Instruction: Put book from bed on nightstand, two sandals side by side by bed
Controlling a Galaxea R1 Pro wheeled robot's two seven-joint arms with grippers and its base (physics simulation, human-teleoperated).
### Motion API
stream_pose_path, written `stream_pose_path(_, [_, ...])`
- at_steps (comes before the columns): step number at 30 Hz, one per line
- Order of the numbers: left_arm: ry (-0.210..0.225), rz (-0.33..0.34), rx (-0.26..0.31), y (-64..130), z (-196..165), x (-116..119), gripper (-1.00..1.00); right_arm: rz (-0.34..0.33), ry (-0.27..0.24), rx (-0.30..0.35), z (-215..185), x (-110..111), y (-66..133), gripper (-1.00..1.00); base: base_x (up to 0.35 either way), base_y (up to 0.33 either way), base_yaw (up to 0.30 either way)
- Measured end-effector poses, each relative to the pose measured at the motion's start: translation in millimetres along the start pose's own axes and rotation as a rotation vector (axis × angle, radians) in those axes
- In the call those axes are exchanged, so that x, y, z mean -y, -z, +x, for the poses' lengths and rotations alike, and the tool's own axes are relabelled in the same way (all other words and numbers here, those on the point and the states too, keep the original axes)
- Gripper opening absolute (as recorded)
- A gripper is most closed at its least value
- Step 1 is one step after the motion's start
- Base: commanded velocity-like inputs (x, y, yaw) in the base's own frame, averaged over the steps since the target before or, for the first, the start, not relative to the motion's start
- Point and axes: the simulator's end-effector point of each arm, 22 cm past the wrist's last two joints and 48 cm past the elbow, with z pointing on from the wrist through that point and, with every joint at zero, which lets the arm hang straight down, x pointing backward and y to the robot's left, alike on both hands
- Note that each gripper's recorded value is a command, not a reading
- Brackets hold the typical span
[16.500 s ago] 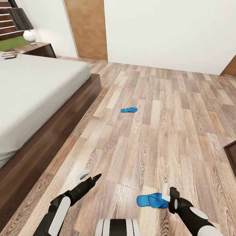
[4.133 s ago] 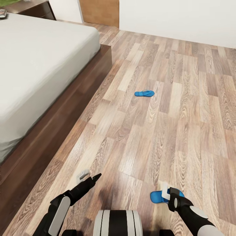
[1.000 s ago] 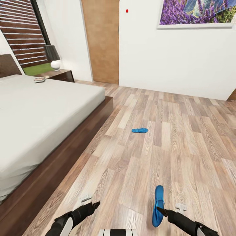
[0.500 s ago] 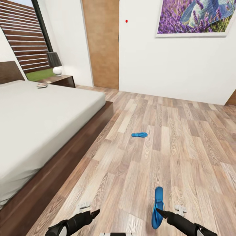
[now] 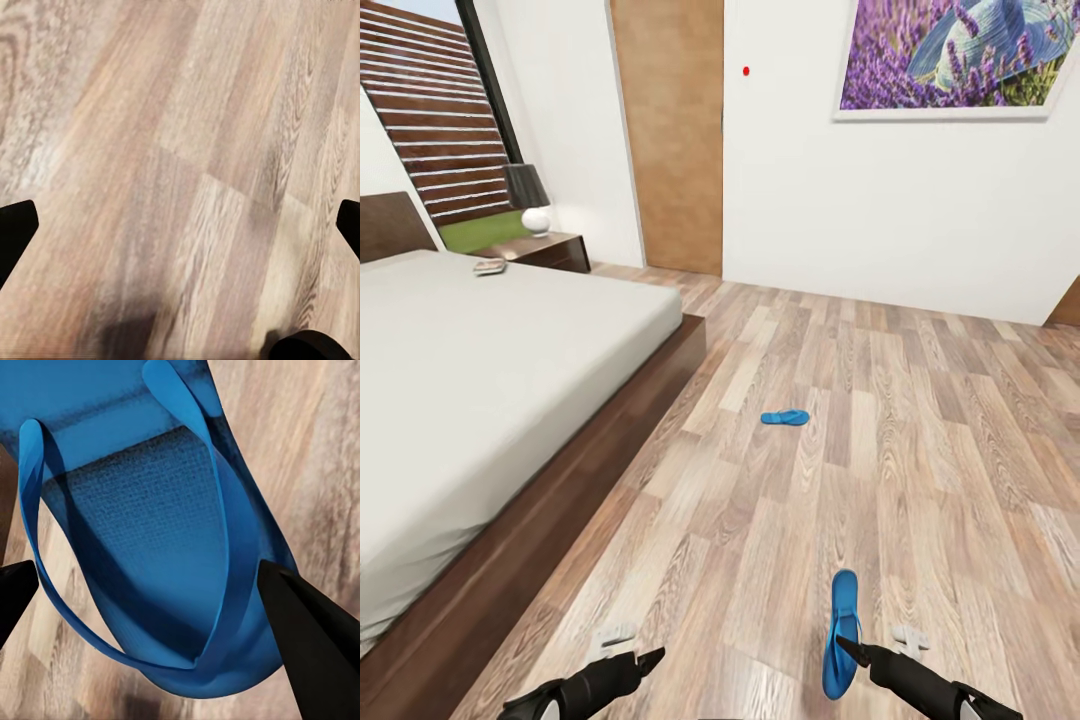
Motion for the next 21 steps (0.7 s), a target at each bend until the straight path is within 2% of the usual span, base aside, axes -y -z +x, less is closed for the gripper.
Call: stream_pose_path(21, [0.0, 0.0, 0.001, 28.7, -26, 27, 1.0, 0.004, 0.0, -0.001, -28, -28, 24.9, -1.0, 0.0, 0.0, 0.0])
